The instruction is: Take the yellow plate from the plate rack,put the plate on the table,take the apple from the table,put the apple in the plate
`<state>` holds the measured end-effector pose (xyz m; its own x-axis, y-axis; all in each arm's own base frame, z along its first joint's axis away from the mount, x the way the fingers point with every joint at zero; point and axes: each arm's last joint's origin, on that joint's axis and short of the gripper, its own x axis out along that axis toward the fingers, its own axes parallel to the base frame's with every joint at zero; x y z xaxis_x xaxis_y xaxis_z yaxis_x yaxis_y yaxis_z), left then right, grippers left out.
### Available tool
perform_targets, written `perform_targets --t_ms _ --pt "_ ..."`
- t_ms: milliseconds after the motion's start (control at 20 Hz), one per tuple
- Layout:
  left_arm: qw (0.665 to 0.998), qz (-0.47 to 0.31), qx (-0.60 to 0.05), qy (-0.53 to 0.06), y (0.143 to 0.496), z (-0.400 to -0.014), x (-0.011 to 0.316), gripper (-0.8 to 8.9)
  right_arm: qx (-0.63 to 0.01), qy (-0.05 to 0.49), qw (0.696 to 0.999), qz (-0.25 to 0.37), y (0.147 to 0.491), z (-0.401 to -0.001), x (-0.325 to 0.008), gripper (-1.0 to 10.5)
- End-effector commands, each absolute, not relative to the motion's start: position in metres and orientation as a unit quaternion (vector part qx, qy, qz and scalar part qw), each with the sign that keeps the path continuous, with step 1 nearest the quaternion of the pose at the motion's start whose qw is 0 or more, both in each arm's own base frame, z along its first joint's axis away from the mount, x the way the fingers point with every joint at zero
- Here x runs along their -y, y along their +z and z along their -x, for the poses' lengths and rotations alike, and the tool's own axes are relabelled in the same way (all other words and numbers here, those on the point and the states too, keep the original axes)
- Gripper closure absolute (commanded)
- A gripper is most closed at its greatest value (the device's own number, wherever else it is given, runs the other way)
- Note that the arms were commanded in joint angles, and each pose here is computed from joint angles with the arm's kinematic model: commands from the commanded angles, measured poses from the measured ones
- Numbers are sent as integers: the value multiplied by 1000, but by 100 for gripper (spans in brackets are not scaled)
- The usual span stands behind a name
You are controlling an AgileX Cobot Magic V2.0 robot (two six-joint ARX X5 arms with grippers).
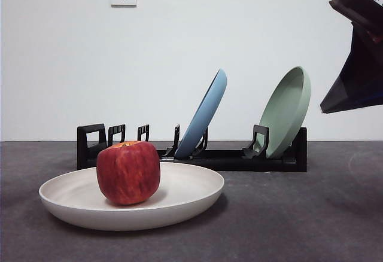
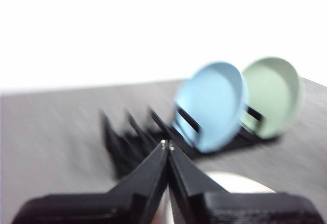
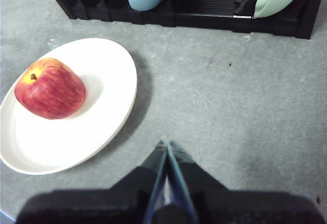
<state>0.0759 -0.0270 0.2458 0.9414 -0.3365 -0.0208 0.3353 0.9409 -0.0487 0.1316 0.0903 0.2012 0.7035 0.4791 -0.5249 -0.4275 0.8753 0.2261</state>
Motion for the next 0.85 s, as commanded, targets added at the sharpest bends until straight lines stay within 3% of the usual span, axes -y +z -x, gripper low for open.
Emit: perform_targets --t_ms 50,450,850 --pt "988 -46 3 -145 241 -76 23 817 -299 243 922 -46 199 -131 -90 945" --pt "995 -54 -26 -81 183 -97 15 817 -299 243 922 -46 199 -131 -90 946" --pt "993 -45 -78 -70 152 -101 7 817 -299 243 922 -46 199 -131 -90 946"
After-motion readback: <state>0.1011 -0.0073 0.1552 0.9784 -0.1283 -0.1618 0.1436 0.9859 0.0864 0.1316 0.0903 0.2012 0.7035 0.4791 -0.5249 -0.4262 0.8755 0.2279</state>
